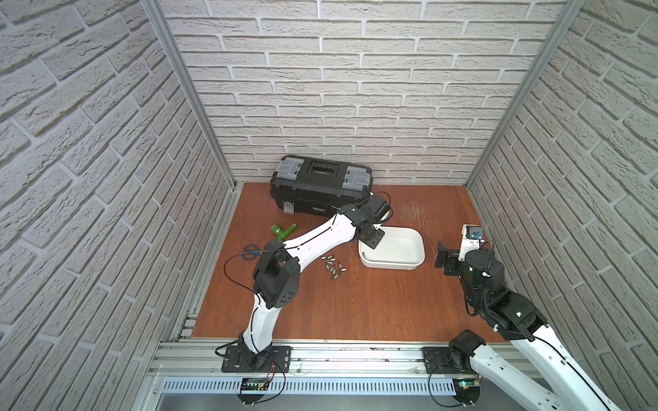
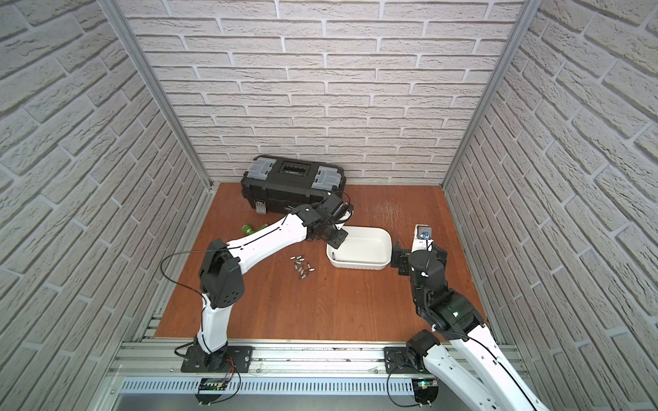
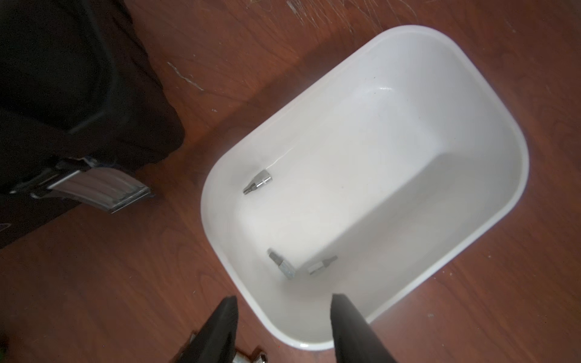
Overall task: Put the bit on the desktop into the storage box
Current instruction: Pick up the screwdriver bit from the center of the board.
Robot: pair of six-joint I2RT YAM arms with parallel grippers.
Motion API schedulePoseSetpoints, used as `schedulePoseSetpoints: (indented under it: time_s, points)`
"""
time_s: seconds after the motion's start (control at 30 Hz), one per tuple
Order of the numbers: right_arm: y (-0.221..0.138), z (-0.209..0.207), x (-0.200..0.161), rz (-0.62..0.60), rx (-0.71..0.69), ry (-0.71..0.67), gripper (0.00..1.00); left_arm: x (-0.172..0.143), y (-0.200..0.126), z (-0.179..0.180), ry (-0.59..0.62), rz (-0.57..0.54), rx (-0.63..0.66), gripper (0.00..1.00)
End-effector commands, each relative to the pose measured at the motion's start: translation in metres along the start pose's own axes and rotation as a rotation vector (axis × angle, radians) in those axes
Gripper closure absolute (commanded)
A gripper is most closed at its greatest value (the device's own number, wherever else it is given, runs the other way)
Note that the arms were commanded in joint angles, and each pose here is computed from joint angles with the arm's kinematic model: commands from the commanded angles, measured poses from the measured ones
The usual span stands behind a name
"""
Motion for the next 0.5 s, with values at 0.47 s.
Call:
schedulePoseSetpoints:
  time_s: [0.47]
  points:
    - [0.005, 0.002, 0.003, -0.024, -0.003, 0.045, 0.02, -0.07, -0.046, 0.062, -0.348, -0.039, 0.375, 0.21]
Point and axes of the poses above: each gripper's point midway between its finger pads, its own y axis out along the fingers, its own z axis along the line the jaws close on, x = y × z, the point moved 7 cm from there along -y, back along the fingers, and after that the axes turned 8 degrees about -y, right-handed, at the moved point
